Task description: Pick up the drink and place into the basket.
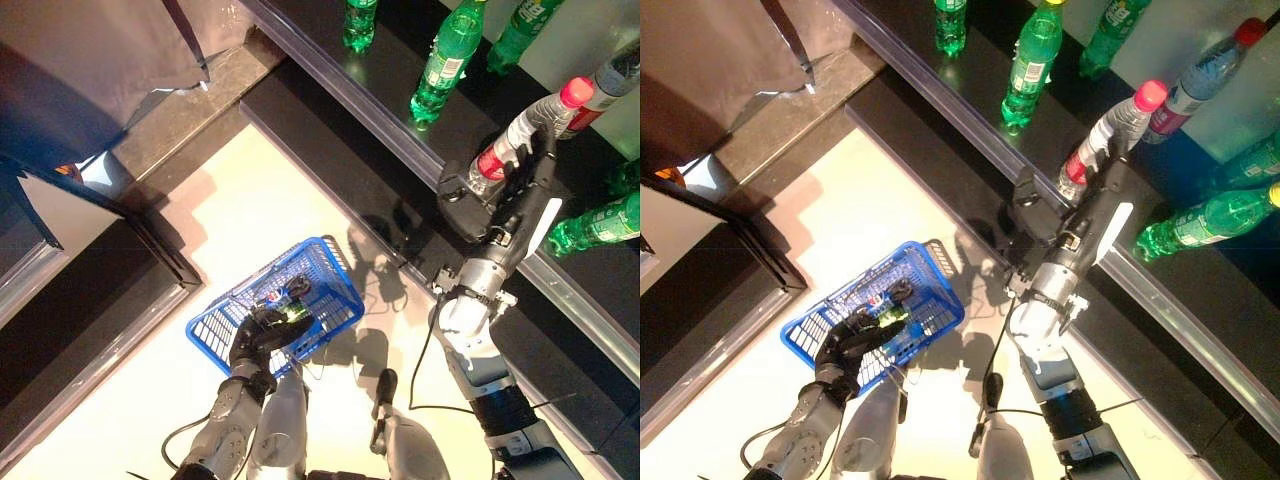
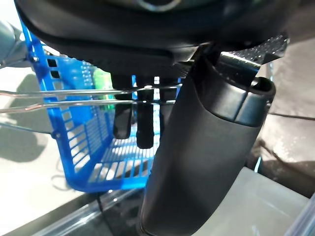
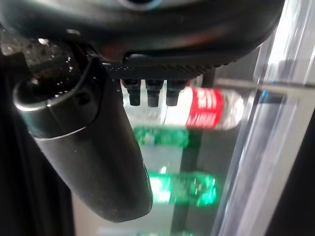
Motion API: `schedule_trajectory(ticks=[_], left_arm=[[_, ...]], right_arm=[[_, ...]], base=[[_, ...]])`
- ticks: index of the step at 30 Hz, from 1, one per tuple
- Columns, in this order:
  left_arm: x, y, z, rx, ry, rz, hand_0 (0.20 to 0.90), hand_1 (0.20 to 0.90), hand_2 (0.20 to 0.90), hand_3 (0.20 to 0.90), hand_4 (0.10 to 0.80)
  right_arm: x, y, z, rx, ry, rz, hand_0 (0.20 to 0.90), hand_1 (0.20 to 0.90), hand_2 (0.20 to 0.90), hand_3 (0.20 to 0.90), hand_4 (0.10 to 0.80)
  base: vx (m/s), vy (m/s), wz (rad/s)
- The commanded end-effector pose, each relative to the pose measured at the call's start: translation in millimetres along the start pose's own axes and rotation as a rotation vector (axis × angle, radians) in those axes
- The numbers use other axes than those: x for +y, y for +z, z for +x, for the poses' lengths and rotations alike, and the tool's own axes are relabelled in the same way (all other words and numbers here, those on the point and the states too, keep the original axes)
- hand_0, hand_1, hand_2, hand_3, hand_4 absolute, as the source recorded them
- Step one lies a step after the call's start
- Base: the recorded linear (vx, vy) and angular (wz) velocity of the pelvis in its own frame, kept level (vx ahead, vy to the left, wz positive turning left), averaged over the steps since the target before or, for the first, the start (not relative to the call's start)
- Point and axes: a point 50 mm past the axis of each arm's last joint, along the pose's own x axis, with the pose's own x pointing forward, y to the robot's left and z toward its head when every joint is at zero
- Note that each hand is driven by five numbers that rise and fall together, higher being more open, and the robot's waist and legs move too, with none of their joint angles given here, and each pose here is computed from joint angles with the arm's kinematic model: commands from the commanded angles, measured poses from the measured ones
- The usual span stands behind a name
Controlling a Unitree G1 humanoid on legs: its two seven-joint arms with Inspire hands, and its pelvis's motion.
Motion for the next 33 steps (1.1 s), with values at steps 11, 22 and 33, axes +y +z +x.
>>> schedule_trajectory(ticks=[11, 22, 33], left_arm=[[-46.6, 86.3, -7.6, -0.459, -0.247, -0.033, 0.300, 0.300, 0.300, 0.200, 0.100], [-52.9, 91.6, -3.3, -0.469, -0.253, -0.026, 0.300, 0.300, 0.300, 0.200, 0.100], [-56.1, 96.5, 3.0, -0.463, -0.265, -0.006, 0.300, 0.300, 0.300, 0.200, 0.100]], right_arm=[[0.9, 62.2, 45.2, -0.289, -0.328, 0.161, 0.900, 0.900, 0.900, 0.900, 0.800], [17.7, 64.3, 60.3, -0.252, -0.117, 0.175, 0.900, 0.900, 0.900, 0.900, 0.800], [31.4, 77.7, 96.9, -0.234, -0.044, 0.202, 0.900, 0.900, 0.900, 0.900, 0.800]], base=[[0.010, 0.002, -0.02], [0.008, -0.004, -0.03], [0.000, 0.000, 0.00]])
